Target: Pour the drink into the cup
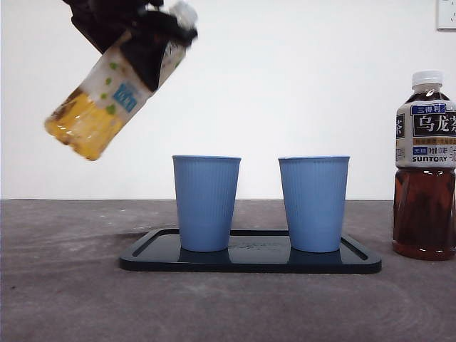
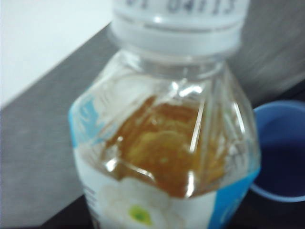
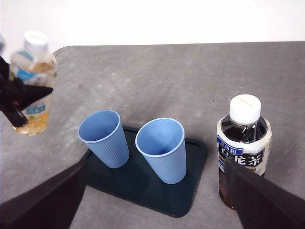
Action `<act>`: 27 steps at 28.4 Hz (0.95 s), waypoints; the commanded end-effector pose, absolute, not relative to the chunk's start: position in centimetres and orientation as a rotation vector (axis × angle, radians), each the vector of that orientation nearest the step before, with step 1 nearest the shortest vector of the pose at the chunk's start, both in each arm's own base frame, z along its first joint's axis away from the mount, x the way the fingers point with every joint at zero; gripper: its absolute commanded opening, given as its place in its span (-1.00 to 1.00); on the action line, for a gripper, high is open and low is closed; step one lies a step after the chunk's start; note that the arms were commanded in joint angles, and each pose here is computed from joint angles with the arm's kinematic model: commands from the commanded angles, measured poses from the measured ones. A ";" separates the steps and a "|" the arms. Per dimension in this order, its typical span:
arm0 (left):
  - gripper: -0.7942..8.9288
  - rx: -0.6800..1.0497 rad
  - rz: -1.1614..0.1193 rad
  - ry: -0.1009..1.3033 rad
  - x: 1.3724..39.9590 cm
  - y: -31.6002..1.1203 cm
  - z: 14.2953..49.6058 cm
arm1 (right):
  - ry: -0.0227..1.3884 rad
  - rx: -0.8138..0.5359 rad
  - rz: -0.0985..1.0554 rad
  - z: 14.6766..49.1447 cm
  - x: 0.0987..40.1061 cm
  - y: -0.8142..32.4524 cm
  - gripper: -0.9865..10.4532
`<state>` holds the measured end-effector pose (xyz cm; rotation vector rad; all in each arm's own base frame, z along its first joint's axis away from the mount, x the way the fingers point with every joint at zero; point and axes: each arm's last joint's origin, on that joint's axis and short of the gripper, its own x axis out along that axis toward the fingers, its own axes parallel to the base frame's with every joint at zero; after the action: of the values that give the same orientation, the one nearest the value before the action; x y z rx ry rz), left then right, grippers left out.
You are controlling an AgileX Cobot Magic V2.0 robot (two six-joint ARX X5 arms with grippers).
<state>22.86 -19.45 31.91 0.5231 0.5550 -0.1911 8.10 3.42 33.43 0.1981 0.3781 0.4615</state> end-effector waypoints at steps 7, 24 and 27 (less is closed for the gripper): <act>-0.80 0.188 -0.214 0.442 22.8 -14.9 33.2 | 0.356 0.192 0.475 33.9 8.0 3.5 -0.03; -0.80 -0.113 -0.107 0.250 21.9 -10.7 23.8 | 0.341 0.193 0.473 34.0 8.1 3.5 -0.03; -0.80 -0.112 -0.103 0.252 22.0 -10.6 22.7 | 0.341 0.193 0.473 34.0 8.1 3.5 -0.03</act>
<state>21.68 -10.35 22.12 -0.0731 0.3013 -0.0962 8.13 3.43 33.58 0.1997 0.3620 0.4631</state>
